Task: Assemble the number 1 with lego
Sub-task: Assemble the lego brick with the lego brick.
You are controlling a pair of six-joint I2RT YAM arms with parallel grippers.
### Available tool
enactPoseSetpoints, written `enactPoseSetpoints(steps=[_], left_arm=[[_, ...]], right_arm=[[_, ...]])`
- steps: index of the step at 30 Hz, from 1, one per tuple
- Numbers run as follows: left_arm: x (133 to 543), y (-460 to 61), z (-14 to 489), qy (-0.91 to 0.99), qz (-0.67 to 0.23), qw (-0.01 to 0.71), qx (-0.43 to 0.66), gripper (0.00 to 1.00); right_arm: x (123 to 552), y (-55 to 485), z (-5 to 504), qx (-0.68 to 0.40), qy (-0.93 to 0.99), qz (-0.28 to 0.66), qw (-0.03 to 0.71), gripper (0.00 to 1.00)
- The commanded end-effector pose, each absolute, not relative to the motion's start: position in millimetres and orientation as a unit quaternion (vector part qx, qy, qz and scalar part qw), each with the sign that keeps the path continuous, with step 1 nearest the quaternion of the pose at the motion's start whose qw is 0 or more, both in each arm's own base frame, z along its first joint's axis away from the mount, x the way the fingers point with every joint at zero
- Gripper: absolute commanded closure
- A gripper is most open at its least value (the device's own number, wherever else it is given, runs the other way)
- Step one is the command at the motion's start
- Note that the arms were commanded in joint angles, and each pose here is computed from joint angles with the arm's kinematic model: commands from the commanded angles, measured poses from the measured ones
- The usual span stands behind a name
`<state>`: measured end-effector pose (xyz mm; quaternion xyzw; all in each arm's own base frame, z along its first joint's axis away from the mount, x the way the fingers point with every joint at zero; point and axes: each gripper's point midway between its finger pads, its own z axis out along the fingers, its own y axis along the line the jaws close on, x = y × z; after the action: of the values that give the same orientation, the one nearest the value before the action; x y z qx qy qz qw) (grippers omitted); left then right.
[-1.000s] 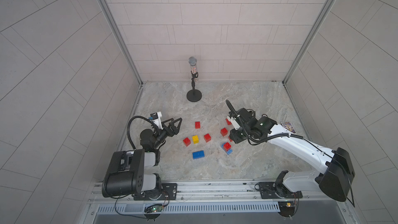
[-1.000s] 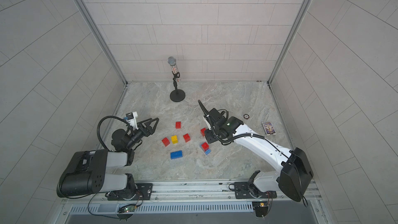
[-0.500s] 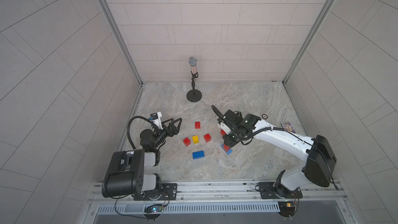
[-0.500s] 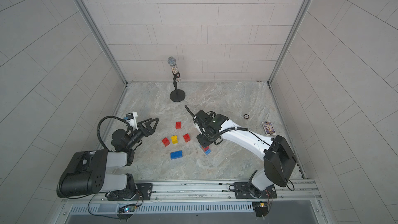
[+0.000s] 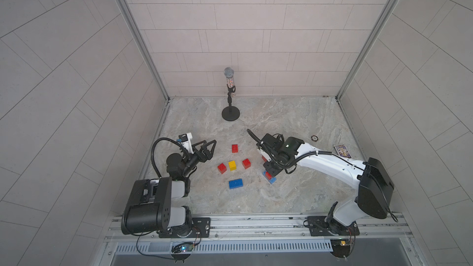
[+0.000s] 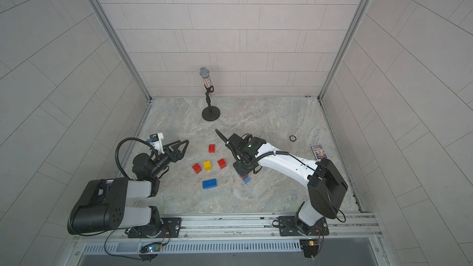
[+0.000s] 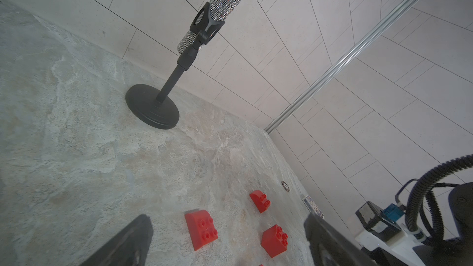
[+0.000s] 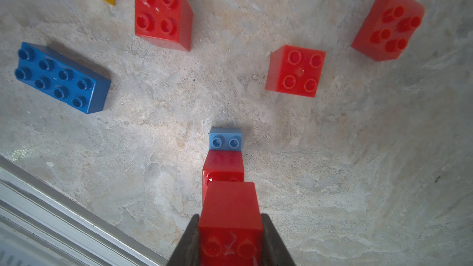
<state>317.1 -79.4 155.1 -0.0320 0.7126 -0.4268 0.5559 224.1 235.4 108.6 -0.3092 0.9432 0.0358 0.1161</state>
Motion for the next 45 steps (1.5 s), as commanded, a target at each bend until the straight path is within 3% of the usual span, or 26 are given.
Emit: enactPoseSetpoints(steps=[1, 14, 45], left_arm=[[316.6, -79.1, 164.5, 0.701, -0.429, 0.569, -0.021, 0.0], [316.6, -78.8, 164.7, 0.701, -0.429, 0.57, -0.021, 0.0], [316.5, -78.8, 164.2, 0.701, -0.429, 0.57, -0.022, 0.0]], right_arm=[[222.3, 231.7, 104.0, -0.317, 0.942, 0.024, 0.112, 1.0], [214.6, 237.5, 88.2, -0.313, 0.945, 0.043, 0.09, 1.0], [208.1, 218.2, 52.7, -0.334, 0.94, -0.025, 0.059, 1.0]])
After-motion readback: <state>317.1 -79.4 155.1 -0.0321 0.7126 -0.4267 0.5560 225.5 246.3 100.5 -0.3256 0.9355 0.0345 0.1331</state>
